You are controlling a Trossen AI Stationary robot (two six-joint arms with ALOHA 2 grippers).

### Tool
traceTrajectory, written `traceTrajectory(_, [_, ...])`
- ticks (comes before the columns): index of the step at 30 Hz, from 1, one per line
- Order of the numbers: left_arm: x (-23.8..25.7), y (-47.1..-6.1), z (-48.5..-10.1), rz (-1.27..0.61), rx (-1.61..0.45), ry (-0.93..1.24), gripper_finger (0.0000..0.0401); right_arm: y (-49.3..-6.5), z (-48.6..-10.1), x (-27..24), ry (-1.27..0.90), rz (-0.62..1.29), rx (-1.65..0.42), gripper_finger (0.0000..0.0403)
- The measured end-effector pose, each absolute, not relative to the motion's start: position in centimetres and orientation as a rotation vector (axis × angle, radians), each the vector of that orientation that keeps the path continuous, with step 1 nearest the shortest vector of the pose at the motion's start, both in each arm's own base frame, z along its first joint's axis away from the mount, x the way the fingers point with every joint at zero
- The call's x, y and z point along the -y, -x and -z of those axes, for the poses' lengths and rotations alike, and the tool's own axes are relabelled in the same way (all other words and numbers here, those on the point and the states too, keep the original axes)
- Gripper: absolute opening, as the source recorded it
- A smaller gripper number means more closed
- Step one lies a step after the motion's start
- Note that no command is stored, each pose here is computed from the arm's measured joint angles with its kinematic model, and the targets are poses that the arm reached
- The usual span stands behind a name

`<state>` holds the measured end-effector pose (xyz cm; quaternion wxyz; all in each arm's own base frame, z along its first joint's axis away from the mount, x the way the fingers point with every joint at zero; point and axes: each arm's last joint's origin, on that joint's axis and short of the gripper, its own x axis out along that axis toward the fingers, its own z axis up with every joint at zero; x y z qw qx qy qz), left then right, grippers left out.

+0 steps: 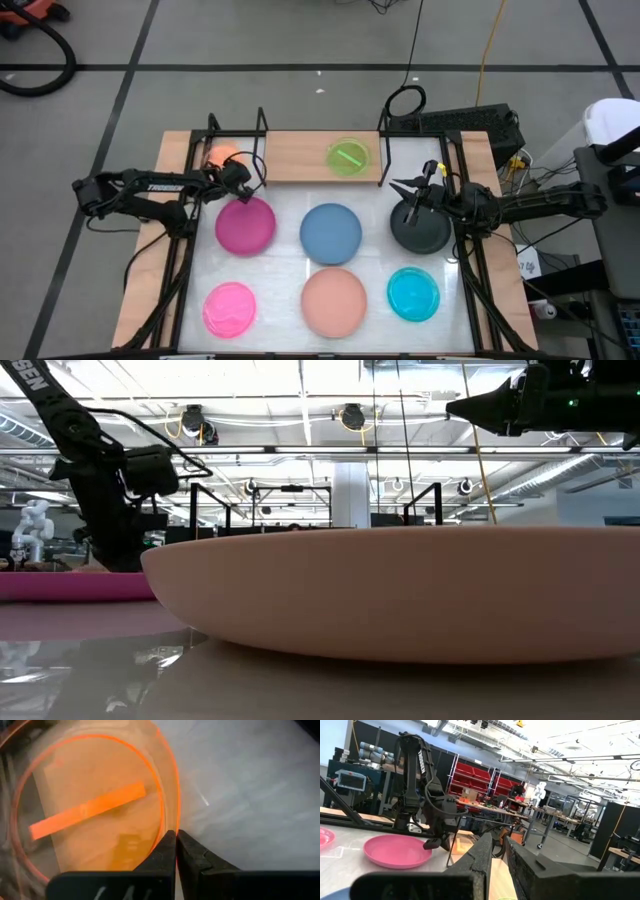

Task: Place and stack plates onto a shelf
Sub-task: Stack the orange plate on the green plate

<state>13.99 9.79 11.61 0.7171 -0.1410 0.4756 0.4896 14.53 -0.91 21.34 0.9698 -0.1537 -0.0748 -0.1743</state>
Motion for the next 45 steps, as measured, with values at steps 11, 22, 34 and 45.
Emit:
traceTrajectory(11, [-9.5,-14.5,-16.9,-1.084,-0.847,0.341,0.0002,-14.5,-21.3,0.9,0.304,0.351,0.152,0.0043])
traceTrajectory(22, [-9.7,-14.4,-22.3,-1.149,-0.736,0.283,0.0001,-14.5,-21.3,0.9,0.304,0.35,0.153,0.0043])
traceTrajectory(34, [-10.4,-15.5,-31.8,-1.134,-0.521,0.07,0.0,-14.5,-21.3,0.9,0.303,0.349,0.153,0.0043])
traceTrajectory(45, [-10.6,-23.1,-35.6,-0.837,-0.398,-0.125,0.0,-14.3,-21.6,1.3,0.291,0.48,0.159,0.0043])
